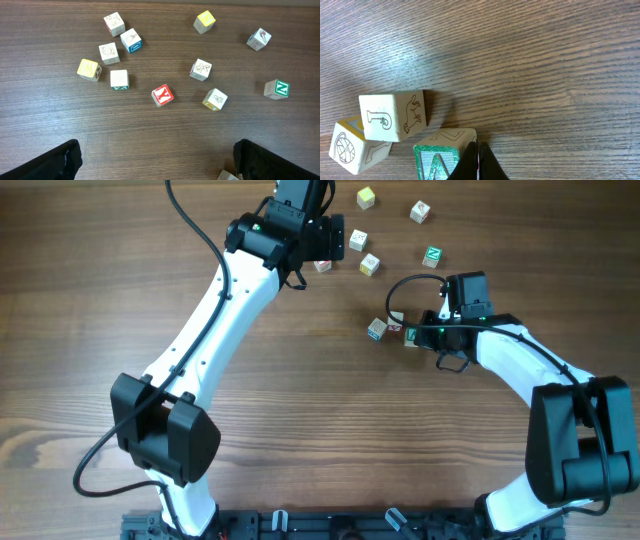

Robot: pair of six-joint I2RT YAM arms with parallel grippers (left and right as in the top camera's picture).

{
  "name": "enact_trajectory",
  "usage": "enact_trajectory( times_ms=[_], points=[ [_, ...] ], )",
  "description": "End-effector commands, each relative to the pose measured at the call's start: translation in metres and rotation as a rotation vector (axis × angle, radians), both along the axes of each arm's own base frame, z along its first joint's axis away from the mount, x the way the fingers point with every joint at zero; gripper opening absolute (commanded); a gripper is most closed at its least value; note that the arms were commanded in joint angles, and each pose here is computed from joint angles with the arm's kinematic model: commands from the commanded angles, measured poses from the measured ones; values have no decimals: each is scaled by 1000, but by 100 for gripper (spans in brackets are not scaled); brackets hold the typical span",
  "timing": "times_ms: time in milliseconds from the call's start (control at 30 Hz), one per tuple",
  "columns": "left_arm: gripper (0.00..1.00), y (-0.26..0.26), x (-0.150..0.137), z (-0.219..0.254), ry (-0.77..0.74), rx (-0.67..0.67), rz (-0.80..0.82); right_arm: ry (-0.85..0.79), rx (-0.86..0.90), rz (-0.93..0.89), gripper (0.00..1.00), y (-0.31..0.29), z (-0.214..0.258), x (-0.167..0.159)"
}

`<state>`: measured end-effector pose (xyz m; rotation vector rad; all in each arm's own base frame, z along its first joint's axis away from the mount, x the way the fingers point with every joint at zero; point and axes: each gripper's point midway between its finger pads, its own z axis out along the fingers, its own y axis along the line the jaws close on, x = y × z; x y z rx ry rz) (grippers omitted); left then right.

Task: Form a circle

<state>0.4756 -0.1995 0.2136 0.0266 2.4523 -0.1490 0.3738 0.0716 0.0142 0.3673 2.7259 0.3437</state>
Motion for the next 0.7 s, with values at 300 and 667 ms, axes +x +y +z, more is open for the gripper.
enact_trajectory(
  times_ms=[300, 667],
  points=[
    [100, 3, 1, 19, -41, -6, 2, -61, 17, 36, 4, 5, 8, 15],
    [100, 3, 1, 19, -41, -6, 2, -23, -23, -52, 4, -8, 4, 10]
  ],
)
